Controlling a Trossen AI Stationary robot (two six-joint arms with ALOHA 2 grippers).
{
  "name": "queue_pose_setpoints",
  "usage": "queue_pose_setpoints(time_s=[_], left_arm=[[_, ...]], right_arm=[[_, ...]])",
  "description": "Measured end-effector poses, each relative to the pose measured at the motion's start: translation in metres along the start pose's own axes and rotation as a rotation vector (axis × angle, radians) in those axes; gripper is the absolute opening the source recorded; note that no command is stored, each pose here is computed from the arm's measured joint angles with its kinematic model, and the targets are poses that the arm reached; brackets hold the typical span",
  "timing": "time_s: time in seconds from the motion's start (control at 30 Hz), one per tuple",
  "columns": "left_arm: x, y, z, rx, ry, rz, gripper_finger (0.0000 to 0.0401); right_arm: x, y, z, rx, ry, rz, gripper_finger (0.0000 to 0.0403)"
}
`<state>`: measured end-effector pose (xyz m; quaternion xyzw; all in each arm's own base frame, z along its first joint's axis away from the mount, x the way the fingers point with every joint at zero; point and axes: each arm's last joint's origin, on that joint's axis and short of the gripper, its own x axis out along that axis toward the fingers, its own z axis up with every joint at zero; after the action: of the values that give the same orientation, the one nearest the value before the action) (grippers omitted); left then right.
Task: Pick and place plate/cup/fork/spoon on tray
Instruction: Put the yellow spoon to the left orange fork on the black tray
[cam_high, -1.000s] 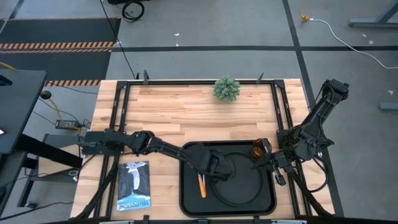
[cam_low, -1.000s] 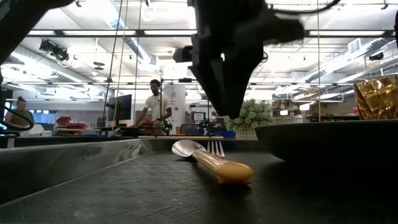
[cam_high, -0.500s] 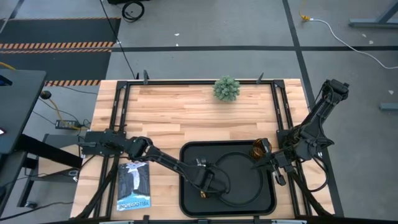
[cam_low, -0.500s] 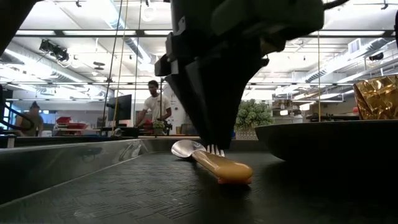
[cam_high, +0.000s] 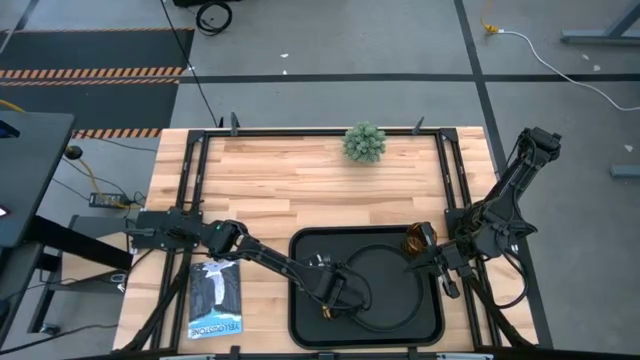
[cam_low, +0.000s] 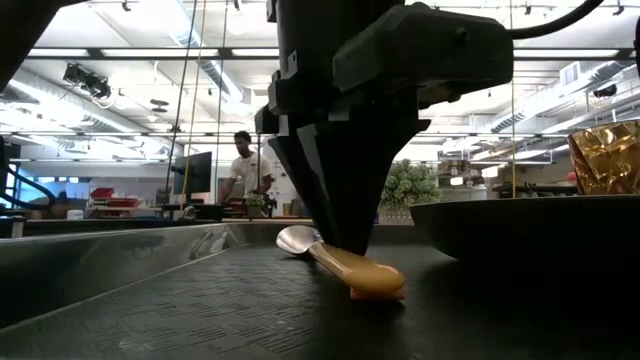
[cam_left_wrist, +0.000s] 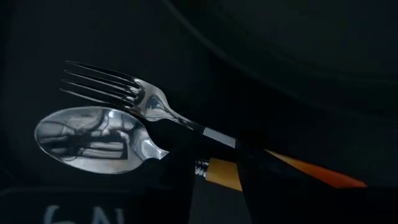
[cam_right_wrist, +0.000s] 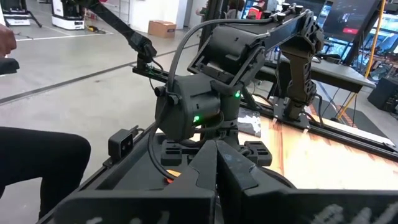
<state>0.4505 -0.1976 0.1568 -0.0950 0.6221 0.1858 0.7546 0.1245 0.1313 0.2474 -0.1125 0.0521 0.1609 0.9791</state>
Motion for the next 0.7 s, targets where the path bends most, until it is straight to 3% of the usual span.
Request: queue_pose_setpoints(time_s=[0.7], left_arm=[[-0.0077,0.0011,0.0006,0.006,0.02,-0.001,0.0123]], right_arm=[[0.0,-0.0001,0.0001,0.0,0.0,0.0,0.0007]])
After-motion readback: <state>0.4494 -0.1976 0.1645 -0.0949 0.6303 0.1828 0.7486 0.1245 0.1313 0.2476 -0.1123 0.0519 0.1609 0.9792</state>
